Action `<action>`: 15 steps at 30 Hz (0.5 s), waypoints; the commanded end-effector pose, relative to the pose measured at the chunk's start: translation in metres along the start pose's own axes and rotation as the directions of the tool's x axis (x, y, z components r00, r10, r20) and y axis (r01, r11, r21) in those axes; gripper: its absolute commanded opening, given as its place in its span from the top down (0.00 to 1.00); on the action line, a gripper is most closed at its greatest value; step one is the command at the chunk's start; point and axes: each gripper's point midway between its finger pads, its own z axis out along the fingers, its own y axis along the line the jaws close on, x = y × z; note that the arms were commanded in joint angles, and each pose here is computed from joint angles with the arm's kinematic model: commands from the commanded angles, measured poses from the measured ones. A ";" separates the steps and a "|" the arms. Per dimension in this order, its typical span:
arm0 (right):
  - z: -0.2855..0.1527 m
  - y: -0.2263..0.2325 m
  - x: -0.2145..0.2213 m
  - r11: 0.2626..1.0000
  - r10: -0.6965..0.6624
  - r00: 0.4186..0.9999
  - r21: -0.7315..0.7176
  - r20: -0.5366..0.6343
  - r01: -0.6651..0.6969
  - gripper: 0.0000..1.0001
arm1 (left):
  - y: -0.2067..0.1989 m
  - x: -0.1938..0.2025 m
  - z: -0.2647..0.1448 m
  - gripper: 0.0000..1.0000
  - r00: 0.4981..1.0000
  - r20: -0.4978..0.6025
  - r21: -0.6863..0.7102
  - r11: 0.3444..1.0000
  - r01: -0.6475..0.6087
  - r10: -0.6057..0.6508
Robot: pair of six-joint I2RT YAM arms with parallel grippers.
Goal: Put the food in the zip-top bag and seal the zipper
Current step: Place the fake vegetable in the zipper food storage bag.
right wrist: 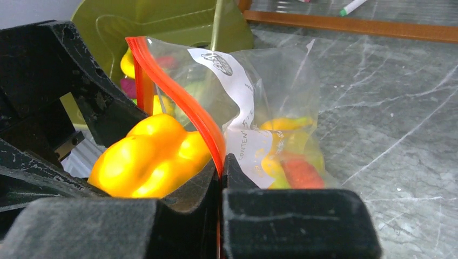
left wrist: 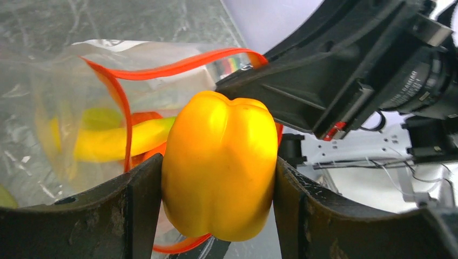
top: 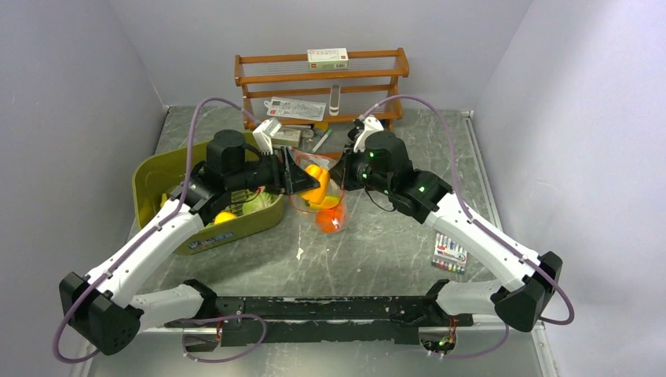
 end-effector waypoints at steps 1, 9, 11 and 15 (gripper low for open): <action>-0.011 0.009 -0.016 0.999 0.023 0.998 -0.041 0.062 -0.020 1.00 | 0.016 -0.011 0.004 0.66 0.999 0.025 -0.174 0.984 -0.029 0.034; -0.010 0.016 -0.017 0.997 0.024 0.998 -0.073 0.062 -0.020 1.00 | 0.036 0.000 0.014 0.65 0.999 -0.026 -0.339 0.940 -0.047 0.040; -0.010 0.016 -0.017 0.997 0.026 0.998 -0.075 0.065 -0.021 1.00 | 0.040 0.002 0.016 0.65 0.998 -0.043 -0.370 0.928 -0.052 0.039; -0.010 0.016 -0.016 0.997 0.028 0.997 -0.078 0.066 -0.022 1.00 | 0.045 0.001 0.017 0.64 0.997 -0.053 -0.430 0.900 -0.066 0.047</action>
